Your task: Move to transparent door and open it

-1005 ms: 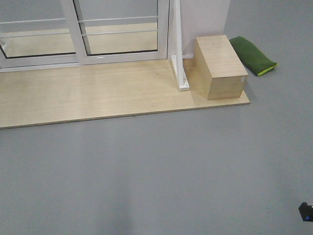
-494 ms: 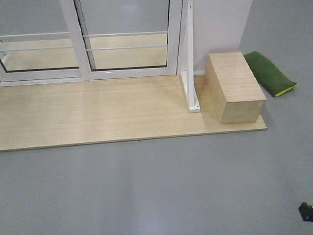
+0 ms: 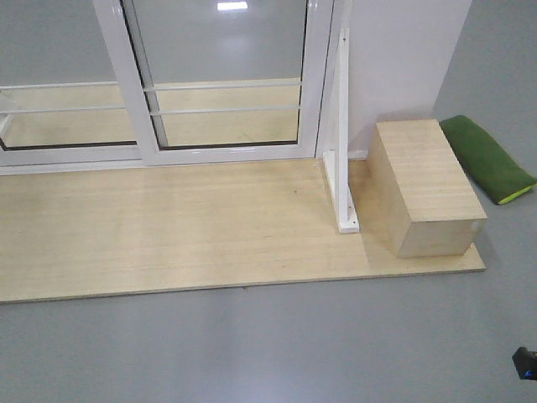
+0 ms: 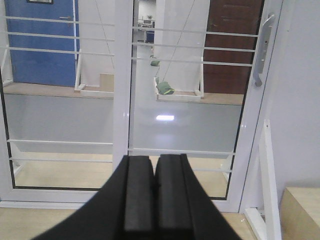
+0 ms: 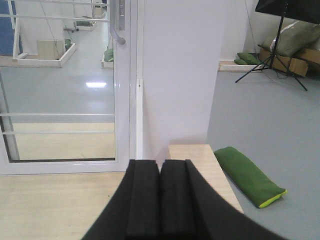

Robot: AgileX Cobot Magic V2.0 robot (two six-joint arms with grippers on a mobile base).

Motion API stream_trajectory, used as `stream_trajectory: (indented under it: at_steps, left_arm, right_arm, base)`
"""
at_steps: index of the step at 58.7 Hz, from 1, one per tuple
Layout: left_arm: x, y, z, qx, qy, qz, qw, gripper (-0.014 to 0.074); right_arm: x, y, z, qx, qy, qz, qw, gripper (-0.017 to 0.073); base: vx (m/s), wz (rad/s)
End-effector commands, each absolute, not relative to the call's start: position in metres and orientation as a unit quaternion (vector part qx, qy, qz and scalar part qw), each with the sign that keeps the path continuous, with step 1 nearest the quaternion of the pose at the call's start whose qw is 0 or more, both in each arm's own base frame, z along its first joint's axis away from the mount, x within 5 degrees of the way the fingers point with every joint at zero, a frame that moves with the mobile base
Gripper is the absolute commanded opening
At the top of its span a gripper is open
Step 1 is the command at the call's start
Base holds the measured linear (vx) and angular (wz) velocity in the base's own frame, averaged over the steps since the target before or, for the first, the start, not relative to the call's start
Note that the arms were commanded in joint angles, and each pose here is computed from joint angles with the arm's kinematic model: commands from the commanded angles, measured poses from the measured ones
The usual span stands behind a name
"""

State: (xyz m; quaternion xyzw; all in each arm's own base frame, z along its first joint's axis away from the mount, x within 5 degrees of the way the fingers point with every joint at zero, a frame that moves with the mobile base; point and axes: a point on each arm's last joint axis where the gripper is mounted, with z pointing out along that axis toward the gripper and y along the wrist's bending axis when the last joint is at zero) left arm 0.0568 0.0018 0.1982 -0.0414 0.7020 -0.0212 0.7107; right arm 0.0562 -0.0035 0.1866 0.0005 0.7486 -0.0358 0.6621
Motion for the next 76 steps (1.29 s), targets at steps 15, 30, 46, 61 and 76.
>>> stream_trajectory:
  at_steps: [15, 30, 46, 61, 76]
  left_arm:
    - [0.0561, 0.0015, 0.2010, -0.042, 0.673, -0.027, 0.738, -0.0003]
    - [0.0561, 0.0015, 0.2010, -0.042, 0.673, -0.027, 0.738, -0.0003]
    - [0.0561, 0.0015, 0.2010, -0.042, 0.673, -0.027, 0.738, -0.0003]
    - [0.0561, 0.0015, 0.2010, -0.042, 0.673, -0.027, 0.738, -0.0003]
    - [0.0561, 0.0015, 0.2010, -0.042, 0.673, -0.027, 0.738, -0.0003]
  right_arm:
    - [0.0557, -0.0030, 0.1933, -0.007, 0.717, -0.041, 0.696, -0.0006]
    - [0.0557, -0.0030, 0.1934, -0.007, 0.716, -0.041, 0.696, -0.0006]
    - [0.0557, -0.0030, 0.1934, -0.007, 0.716, -0.041, 0.696, -0.0006]
    - [0.0557, -0.0030, 0.1934, -0.007, 0.716, -0.041, 0.696, -0.0006]
    - [0.0557, -0.0030, 0.1934, -0.007, 0.716, -0.041, 0.696, -0.0006]
  base:
    - [0.40, 0.04]
    - [0.38, 0.03]
    - [0.37, 0.02]
    - [0.35, 0.01]
    - [0.33, 0.02]
